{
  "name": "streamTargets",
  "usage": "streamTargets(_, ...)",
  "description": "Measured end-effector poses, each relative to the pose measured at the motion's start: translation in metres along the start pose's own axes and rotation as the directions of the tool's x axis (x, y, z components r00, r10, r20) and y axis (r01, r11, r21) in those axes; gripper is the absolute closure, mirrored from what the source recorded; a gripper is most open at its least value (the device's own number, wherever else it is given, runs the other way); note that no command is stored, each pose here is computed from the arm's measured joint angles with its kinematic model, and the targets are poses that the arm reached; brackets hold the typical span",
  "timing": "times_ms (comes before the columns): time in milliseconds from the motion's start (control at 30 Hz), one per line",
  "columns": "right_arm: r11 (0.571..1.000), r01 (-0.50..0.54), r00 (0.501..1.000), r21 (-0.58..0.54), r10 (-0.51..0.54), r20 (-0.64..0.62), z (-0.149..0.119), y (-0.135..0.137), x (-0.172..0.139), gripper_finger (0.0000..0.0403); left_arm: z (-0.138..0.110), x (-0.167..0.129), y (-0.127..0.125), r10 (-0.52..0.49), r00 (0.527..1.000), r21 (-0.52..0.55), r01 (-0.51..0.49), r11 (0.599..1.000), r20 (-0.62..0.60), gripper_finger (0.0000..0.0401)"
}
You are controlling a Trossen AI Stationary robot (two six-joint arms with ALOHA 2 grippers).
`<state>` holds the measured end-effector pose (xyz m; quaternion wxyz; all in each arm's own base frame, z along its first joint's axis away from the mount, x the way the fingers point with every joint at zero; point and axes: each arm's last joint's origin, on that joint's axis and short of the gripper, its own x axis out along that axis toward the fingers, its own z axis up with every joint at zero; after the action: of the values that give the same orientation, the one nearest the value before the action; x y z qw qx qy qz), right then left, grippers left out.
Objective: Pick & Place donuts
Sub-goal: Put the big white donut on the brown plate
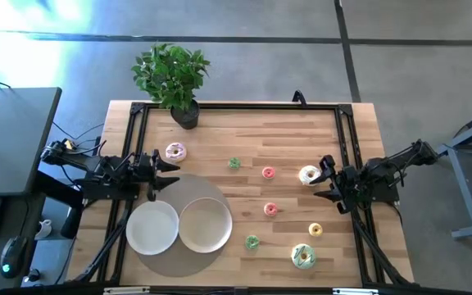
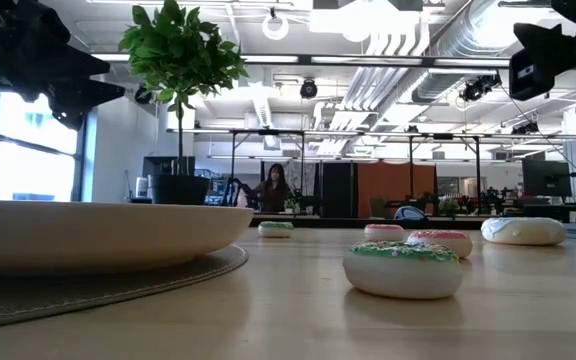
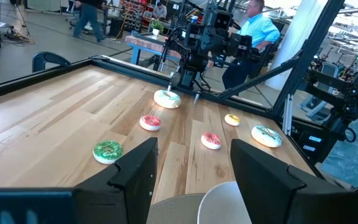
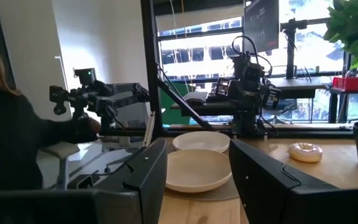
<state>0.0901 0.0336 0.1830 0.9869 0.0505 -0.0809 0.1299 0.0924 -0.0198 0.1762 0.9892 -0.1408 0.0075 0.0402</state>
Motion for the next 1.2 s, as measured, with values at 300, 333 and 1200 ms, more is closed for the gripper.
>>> streamTargets(300,1.000,0.000,1.000,-0.003,0.000,0.000,0.000,0.000,0.000,0.0234,0.000,0.000,0.000,0.000,1.000,0.000,0.000,1.000,0.000,0.0199)
streamTargets(333,1.000,0.001,1.000,-0.022,-0.001,0.001,0.000,0.000,0.000,0.0234,0.000,0.000,0.000,0.000,1.000,0.000,0.000,1.000,0.000,0.0199)
streamTargets(1200,0.924,0.381,0.921,-0.044,-0.374,0.111,0.021,-0.009,0.001,0.0234,0.015,-0.002,0.003,0.194,0.962,0.054,-0.208,0.977,0.191,0.0199)
